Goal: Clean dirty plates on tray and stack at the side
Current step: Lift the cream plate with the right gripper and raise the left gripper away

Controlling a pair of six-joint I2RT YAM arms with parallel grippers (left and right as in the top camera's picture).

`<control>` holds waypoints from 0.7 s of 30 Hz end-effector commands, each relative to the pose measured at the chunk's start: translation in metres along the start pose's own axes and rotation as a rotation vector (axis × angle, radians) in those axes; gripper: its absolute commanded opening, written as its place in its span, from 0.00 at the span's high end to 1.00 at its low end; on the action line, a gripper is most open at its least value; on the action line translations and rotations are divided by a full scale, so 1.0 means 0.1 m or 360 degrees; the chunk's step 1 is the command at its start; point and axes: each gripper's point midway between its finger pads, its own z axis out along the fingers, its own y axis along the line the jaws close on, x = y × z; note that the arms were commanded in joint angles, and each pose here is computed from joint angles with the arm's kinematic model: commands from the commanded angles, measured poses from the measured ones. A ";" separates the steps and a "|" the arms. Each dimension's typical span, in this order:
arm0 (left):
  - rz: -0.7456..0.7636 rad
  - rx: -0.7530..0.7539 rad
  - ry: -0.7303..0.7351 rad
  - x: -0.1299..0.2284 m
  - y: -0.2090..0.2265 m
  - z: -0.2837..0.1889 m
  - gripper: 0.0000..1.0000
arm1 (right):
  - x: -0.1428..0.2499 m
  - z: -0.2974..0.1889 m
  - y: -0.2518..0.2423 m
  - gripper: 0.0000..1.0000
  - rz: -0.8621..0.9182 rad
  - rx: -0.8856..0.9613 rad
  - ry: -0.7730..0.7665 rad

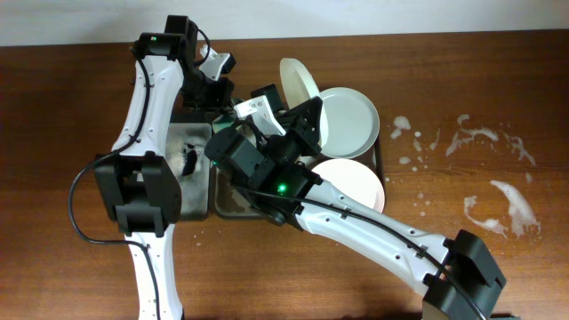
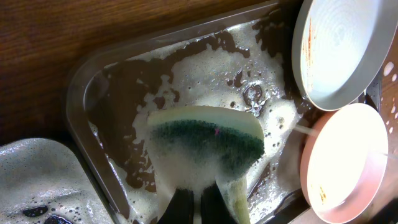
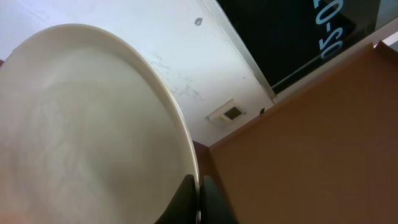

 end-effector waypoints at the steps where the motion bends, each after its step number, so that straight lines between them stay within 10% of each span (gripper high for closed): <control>1: 0.0025 0.0029 0.0001 0.00 -0.02 0.01 1.00 | -0.03 -0.02 -0.04 0.96 0.0020 0.0019 -0.0002; 21: 0.0016 0.0032 0.0020 0.04 -0.01 0.04 1.00 | -0.04 -0.04 0.05 0.96 0.0032 -0.0067 -0.0022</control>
